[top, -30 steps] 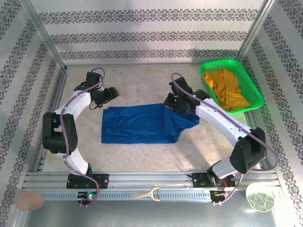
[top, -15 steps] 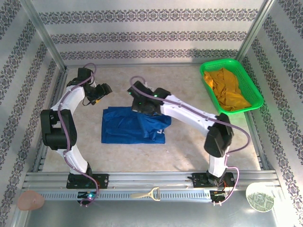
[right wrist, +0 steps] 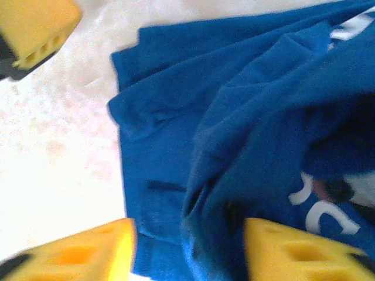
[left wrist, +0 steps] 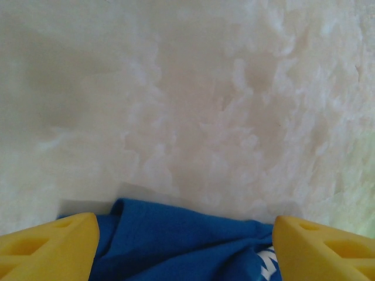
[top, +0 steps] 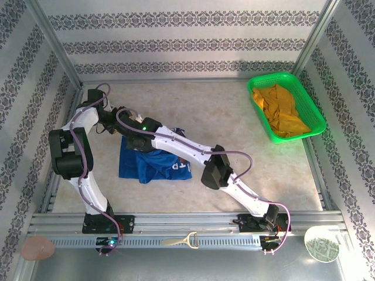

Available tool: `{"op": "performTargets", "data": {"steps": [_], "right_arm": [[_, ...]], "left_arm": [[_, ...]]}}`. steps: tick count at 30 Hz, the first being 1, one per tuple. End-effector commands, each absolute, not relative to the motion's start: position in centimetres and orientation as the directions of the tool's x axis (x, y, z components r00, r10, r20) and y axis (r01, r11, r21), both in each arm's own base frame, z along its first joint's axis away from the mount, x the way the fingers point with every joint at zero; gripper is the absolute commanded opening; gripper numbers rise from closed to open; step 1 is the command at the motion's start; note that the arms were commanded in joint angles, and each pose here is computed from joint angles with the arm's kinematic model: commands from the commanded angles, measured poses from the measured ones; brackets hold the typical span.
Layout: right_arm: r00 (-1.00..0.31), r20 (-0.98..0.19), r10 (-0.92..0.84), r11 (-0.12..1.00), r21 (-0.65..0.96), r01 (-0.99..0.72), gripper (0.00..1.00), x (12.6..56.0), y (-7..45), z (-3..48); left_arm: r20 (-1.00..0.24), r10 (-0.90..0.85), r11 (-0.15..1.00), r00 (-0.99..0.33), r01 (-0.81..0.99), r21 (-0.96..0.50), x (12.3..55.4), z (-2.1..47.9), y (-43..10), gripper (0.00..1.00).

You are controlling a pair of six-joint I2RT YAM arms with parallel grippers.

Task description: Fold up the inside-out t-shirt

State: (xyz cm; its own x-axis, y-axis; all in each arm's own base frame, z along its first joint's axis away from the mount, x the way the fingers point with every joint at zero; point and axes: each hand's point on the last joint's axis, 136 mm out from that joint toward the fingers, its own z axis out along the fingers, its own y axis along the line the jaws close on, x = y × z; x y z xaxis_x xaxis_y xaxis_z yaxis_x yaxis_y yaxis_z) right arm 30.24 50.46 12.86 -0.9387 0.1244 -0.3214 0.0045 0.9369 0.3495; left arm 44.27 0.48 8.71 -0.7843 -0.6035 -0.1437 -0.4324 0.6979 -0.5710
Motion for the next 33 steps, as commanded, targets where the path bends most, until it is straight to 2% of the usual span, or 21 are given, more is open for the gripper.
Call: {"op": "performTargets", "data": {"steps": [1,5,8,12,17,21,24,29,33], "right_arm": [[-0.944,-0.321,0.071,0.881,0.464,-0.092,0.69,28.3,52.1,18.6],[-0.909,-0.408,0.089,0.842,0.519,-0.150,0.71,28.0,50.6,25.1],[-0.880,-0.459,0.121,0.865,0.484,-0.134,0.72,28.9,46.4,27.1],[-0.867,-0.453,0.207,0.897,0.443,-0.017,0.70,32.0,38.1,24.1],[-0.877,-0.362,0.317,0.861,0.497,0.107,0.69,36.5,29.9,17.8],[-0.933,-0.244,0.264,0.828,0.554,0.089,0.70,38.8,29.6,13.8],[-0.953,-0.204,0.223,0.827,0.558,0.073,0.70,39.9,30.1,11.6],[-0.961,-0.145,0.234,0.805,0.583,0.108,0.70,41.4,30.6,8.7],[-0.962,-0.095,0.255,0.776,0.614,0.145,0.70,41.9,31.6,6.9]], "left_arm": [[-0.150,-0.630,0.660,-0.762,-0.424,-0.621,45.6,8.8,1.9,0.78],[-0.165,-0.647,0.643,-0.744,-0.417,-0.642,46.6,9.5,3.2,0.78],[-0.175,-0.637,0.644,-0.750,-0.393,-0.657,46.7,10.6,2.8,0.78],[-0.181,-0.629,0.645,-0.756,-0.377,-0.665,44.5,12.6,1.2,0.78],[-0.195,-0.582,0.688,-0.789,-0.351,-0.636,38.4,15.4,-3.5,0.78],[-0.218,-0.479,0.760,-0.851,-0.278,-0.587,33.5,16.4,-9.5,0.78],[-0.220,-0.404,0.810,-0.888,-0.235,-0.536,31.2,15.9,-12.9,0.78],[-0.266,-0.218,0.925,-0.939,-0.112,-0.363,30.3,15.3,-16.1,0.77],[-0.300,-0.031,0.986,-0.954,0.021,-0.167,31.2,14.9,-18.3,0.77]]}}
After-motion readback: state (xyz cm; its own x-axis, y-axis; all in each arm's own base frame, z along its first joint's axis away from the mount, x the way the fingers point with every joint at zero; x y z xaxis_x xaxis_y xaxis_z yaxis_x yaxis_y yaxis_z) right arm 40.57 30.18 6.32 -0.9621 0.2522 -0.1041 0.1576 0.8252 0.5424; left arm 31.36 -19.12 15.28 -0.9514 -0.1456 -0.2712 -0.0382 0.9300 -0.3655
